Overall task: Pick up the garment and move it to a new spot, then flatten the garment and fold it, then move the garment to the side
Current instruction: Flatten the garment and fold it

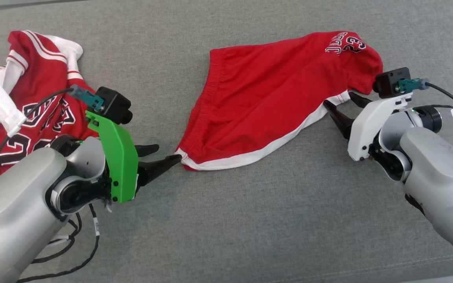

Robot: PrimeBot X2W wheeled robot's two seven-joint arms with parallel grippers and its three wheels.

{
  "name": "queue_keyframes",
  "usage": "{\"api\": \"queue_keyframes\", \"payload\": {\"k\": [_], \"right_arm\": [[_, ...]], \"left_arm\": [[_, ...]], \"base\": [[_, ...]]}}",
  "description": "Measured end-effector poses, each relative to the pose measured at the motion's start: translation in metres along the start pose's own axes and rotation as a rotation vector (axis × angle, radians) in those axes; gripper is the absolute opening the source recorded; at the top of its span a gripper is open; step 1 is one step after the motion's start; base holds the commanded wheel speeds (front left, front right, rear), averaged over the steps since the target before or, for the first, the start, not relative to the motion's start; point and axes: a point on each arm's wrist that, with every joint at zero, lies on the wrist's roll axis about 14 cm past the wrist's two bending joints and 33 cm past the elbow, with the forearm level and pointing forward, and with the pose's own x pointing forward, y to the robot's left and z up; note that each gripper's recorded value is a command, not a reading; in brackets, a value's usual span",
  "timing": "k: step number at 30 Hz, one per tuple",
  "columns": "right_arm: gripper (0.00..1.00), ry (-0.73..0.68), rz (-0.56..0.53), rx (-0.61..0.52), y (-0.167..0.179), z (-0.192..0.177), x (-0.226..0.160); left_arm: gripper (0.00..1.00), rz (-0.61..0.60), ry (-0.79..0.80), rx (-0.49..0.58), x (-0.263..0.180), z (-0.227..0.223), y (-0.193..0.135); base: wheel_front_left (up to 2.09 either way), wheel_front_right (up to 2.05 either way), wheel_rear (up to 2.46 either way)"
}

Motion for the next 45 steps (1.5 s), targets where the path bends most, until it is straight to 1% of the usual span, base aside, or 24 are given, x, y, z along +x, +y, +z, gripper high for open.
{"api": "queue_keyframes", "payload": {"k": [5, 9, 11, 14, 17, 20, 22, 23, 24, 25, 26, 27, 28, 34, 37, 39, 45], "right_arm": [[1.00, 0.000, 0.019, -0.013, 0.005, -0.001, -0.001], [0.99, -0.005, 0.030, -0.017, 0.008, -0.001, -0.003], [1.00, -0.010, 0.032, -0.019, 0.008, 0.000, -0.004], [0.99, -0.002, 0.032, -0.019, 0.008, -0.003, -0.004], [0.96, -0.004, 0.037, -0.018, 0.008, -0.001, -0.002], [0.81, -0.005, 0.041, -0.020, 0.009, -0.002, 0.000], [0.69, 0.000, 0.039, -0.019, 0.008, -0.004, -0.001], [0.56, 0.002, 0.038, -0.019, 0.008, -0.005, -0.001], [0.48, 0.003, 0.037, -0.015, 0.008, -0.006, -0.002], [0.44, 0.005, 0.036, -0.012, 0.008, -0.007, -0.003], [0.36, 0.005, 0.036, -0.010, 0.008, -0.007, -0.004], [0.22, 0.003, 0.035, -0.010, 0.008, -0.007, -0.005], [0.00, -0.001, 0.034, -0.011, 0.008, -0.007, -0.007], [0.00, -0.068, 0.030, -0.004, 0.006, 0.006, -0.017], [0.00, -0.129, 0.031, 0.027, 0.007, 0.016, -0.027], [0.00, -0.172, 0.035, 0.067, 0.008, 0.023, -0.034], [0.00, -0.313, 0.070, 0.173, 0.015, 0.050, -0.069]], "left_arm": [[1.00, -0.002, 0.003, -0.004, -0.001, 0.001, 0.001], [1.00, -0.030, 0.020, 0.006, -0.002, -0.003, -0.009], [1.00, -0.041, 0.018, 0.031, -0.001, -0.002, -0.015], [1.00, -0.011, 0.032, 0.098, 0.003, -0.005, -0.010], [1.00, -0.025, 0.049, 0.101, 0.012, -0.011, -0.011], [1.00, -0.036, 0.039, 0.126, 0.021, -0.006, -0.014], [1.00, -0.031, 0.026, 0.143, 0.025, -0.002, -0.012], [1.00, -0.032, 0.028, 0.142, 0.028, -0.002, -0.012], [1.00, -0.036, 0.034, 0.136, 0.030, -0.004, -0.013], [0.95, -0.039, 0.037, 0.130, 0.031, -0.004, -0.013], [0.45, -0.043, 0.039, 0.125, 0.032, -0.004, -0.014], [0.00, -0.045, 0.043, 0.121, 0.032, -0.005, -0.015], [0.00, -0.046, 0.047, 0.122, 0.032, -0.005, -0.016], [0.00, -0.039, 0.025, 0.126, 0.022, 0.000, -0.020], [0.00, -0.048, -0.010, 0.113, 0.014, 0.002, -0.028], [0.00, -0.059, -0.043, 0.101, 0.008, 0.004, -0.034], [0.00, -0.085, -0.252, 0.054, -0.027, 0.033, -0.054]], "base": [[0.00, 0.00, 0.00], [0.00, 0.00, 0.00], [0.00, 0.00, 0.00], [0.00, 0.00, 0.00], [0.00, 0.00, 0.00], [0.00, 0.00, 0.00], [0.00, 0.00, 0.00], [0.00, 0.00, 0.00], [0.00, 0.00, 0.00], [0.00, 0.00, 0.00], [0.00, 0.00, 0.00], [0.00, 0.00, 0.00], [0.00, 0.00, 0.00], [0.00, 0.00, 0.00], [0.00, 0.00, 0.00], [0.00, 0.00, 0.00], [0.00, 0.00, 0.00]]}}
